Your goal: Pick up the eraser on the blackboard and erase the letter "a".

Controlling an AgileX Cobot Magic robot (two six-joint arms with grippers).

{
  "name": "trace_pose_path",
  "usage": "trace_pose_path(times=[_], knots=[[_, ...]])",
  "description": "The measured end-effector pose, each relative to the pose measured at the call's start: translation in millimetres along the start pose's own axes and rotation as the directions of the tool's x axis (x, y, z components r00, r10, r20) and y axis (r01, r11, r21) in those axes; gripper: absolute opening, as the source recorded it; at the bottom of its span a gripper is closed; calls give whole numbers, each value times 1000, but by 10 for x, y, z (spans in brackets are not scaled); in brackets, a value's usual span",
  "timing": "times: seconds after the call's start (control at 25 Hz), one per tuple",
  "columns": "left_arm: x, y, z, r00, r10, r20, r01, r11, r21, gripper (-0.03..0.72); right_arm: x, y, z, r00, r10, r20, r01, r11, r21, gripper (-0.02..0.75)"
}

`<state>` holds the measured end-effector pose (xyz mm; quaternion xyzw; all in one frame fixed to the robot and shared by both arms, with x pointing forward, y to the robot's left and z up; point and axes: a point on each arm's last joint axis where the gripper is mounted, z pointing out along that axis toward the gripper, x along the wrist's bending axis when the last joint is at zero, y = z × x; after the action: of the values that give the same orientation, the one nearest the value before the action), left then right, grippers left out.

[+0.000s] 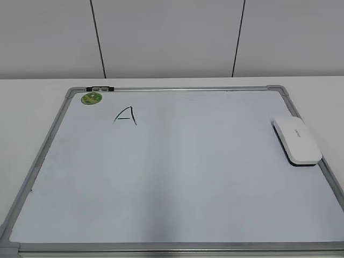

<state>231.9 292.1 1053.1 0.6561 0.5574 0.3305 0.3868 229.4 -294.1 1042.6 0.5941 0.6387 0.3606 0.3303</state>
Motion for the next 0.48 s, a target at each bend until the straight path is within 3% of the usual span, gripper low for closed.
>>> trace_pose_path(times=[0.48], knots=[[0,0,0,1000,0,0,0,1000,0,443,0,-1,-2,1000,0,0,0,1000,-2,574]])
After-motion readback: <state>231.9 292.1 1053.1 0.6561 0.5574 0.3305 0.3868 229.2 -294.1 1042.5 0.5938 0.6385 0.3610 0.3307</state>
